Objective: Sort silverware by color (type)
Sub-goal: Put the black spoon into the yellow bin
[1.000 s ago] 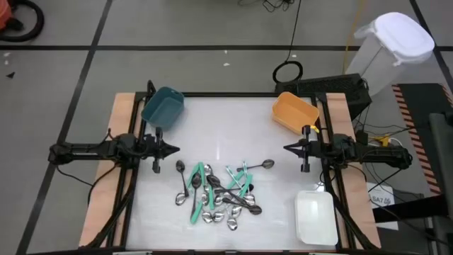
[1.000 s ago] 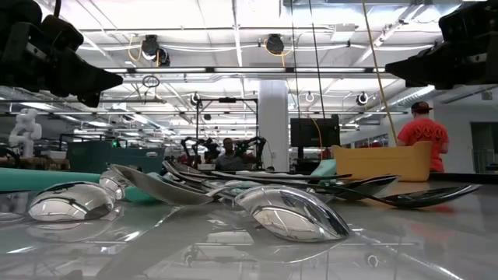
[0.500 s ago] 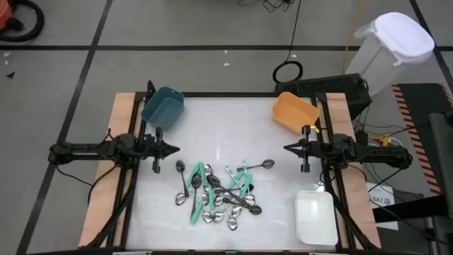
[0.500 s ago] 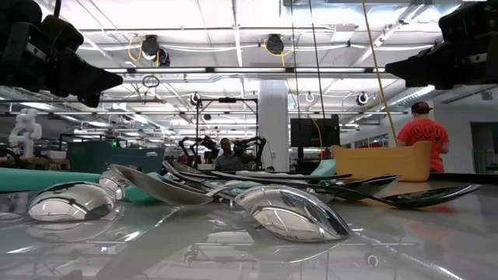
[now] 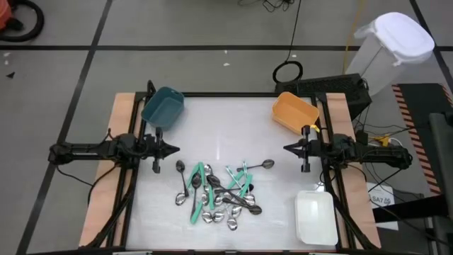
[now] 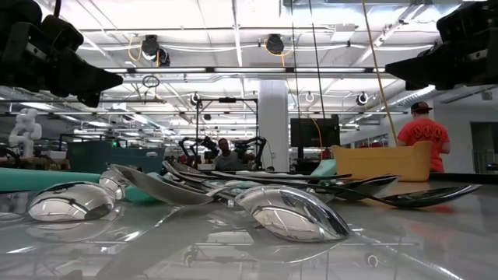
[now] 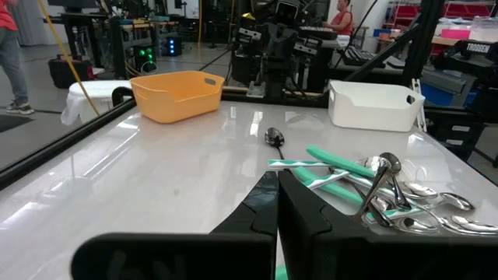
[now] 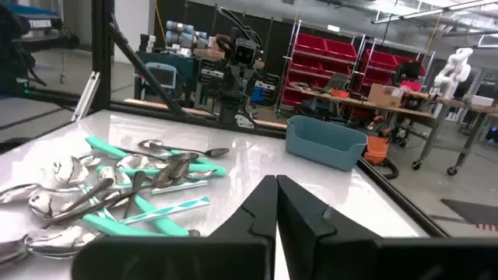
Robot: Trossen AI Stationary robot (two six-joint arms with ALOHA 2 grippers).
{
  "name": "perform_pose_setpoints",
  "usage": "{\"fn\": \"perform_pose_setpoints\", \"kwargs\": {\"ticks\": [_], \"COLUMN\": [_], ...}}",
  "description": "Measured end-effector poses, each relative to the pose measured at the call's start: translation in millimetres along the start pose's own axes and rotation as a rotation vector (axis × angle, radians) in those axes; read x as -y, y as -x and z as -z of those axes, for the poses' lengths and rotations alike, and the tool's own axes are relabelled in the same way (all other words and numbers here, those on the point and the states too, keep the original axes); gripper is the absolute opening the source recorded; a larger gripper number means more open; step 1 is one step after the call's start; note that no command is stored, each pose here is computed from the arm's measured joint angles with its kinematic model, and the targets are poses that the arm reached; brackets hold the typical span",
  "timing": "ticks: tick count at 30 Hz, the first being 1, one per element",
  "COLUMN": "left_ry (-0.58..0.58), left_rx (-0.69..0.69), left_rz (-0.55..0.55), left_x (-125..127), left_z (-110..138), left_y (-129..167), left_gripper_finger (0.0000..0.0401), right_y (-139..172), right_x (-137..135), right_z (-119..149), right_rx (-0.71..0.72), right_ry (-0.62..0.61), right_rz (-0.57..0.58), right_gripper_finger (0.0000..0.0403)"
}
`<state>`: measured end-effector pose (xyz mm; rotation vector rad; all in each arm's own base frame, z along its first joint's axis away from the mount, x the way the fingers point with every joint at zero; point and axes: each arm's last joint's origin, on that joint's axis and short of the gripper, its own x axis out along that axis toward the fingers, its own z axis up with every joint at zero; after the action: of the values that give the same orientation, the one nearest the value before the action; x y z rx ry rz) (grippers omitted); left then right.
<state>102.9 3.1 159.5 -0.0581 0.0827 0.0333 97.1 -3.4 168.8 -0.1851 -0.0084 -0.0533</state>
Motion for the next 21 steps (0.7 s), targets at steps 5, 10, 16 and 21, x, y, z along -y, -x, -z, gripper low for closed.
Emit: {"fn": "perform_pose_setpoints", "kwargs": {"ticks": [5,10,16,21], "left_ry": [0.0,0.0,0.0,-0.105], "left_rx": [0.0,0.002,0.005,0.009], "left_rz": [0.0,0.0,0.0,-0.001], "left_x": [0.0,0.0,0.0,0.0], "left_z": [0.1,-0.2,-0.5,-0.8], "left_y": [0.0,0.0,0.0,0.0], "left_gripper_finger": [0.0003,0.0003,0.0003,0.0003], "right_y": [-0.2,0.7,0.6,-4.5], "right_x": [0.5,3.4,8.9,13.6], "right_z": [-4.5,-19.8,-54.0,-84.4], "right_rx": [0.034,0.052,0.028,-0.036], "right_ry": [-0.032,-0.068,-0.111,-0.125], "right_rz": [0.002,0.004,-0.029,-0.044], "right_gripper_finger": [0.0004,0.0002,0.0001,0.0001]}}
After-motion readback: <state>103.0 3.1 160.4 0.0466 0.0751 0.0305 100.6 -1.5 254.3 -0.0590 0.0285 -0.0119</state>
